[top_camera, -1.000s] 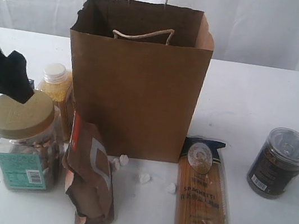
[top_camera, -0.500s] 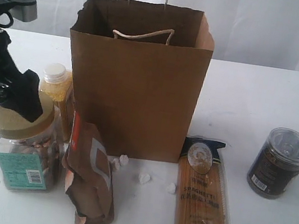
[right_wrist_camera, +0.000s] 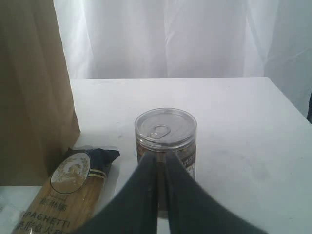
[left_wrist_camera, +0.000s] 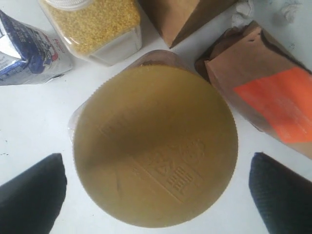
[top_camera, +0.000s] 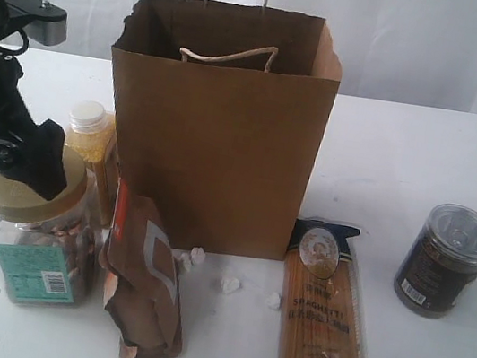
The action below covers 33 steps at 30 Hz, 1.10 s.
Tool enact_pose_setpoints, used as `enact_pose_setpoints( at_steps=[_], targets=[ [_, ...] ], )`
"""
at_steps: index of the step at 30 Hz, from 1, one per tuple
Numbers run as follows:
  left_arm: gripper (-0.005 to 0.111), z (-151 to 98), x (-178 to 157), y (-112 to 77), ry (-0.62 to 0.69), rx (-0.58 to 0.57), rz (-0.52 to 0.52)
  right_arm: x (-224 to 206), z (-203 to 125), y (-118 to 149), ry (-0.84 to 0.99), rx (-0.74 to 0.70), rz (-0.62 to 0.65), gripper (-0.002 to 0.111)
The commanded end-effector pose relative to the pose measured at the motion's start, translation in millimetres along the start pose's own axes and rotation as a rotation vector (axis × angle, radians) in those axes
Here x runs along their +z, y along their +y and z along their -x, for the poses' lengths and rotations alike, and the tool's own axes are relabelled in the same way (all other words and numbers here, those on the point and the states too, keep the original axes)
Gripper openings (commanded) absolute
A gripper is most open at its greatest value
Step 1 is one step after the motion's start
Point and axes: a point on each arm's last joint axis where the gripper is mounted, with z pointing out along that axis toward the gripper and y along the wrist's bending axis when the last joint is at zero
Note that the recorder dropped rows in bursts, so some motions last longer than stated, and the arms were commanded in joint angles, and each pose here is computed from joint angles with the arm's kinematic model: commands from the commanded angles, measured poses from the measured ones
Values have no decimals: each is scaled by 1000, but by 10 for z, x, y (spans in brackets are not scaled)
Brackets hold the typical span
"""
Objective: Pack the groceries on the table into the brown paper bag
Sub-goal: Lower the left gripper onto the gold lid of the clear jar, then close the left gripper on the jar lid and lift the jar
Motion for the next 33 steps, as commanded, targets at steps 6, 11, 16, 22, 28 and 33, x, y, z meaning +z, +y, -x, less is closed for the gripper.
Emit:
enact_pose_setpoints(
  at_steps=[6,11,16,22,28,33],
  targets=[
    [105,-2,-23,-34,5,-14,-24,-1,-2,1,-15,-9,1,5],
    [105,13,79,-17,46,-19,-34,-1,-2,1,-15,-9,1,5],
    [105,39,198,6,85,-25,-42,-1,-2,1,-15,-9,1,5],
    [105,56,301,24,119,-30,-50,-1,-2,1,-15,-9,1,5],
    [105,70,367,36,135,-27,-53,-1,-2,1,-15,-9,1,5],
    [93,68,407,55,156,-19,-44,-1,-2,1,-15,-9,1,5]
  ],
)
